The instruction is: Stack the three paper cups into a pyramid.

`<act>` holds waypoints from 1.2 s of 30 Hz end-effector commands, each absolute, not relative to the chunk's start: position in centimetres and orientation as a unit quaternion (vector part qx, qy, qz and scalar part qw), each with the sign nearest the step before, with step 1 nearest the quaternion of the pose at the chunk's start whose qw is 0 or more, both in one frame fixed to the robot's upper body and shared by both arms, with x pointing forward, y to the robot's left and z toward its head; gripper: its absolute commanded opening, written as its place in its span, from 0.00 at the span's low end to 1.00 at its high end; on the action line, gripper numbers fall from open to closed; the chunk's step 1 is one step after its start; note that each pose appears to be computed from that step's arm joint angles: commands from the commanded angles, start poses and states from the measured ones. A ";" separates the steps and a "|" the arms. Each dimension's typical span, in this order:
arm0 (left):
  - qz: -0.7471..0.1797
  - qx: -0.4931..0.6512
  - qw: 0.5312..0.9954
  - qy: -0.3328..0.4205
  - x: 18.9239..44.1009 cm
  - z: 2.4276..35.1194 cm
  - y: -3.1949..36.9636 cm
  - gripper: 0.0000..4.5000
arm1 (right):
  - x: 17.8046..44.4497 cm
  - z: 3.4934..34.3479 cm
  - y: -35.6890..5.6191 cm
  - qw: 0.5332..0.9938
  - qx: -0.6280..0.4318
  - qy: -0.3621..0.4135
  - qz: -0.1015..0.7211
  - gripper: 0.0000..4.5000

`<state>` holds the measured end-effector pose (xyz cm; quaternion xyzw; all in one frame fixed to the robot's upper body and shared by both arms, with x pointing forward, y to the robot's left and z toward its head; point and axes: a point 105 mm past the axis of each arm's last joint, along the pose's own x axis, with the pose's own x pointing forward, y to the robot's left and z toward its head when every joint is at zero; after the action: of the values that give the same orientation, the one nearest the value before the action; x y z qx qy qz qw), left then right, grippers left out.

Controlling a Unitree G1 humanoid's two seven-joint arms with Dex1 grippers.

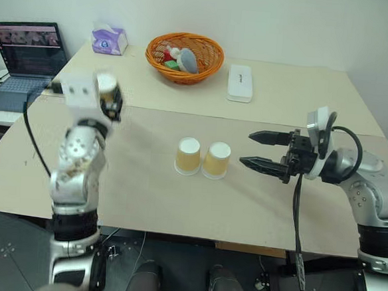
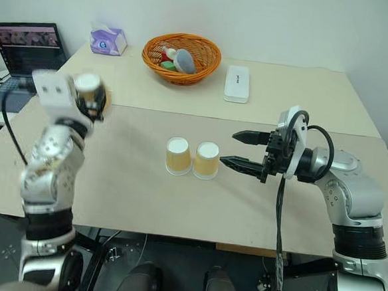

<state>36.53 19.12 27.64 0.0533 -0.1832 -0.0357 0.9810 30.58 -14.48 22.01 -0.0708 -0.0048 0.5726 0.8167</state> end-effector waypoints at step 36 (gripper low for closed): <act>-0.553 0.074 0.825 -0.089 34.1 25.2 8.0 0.60 | 29.1 22.5 -16.0 0.836 -0.088 -0.019 0.542 1.00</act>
<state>34.11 8.05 24.37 0.0529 -0.0716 -0.5551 0.8270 29.64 -16.01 21.01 -0.0794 0.0080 0.5394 0.8383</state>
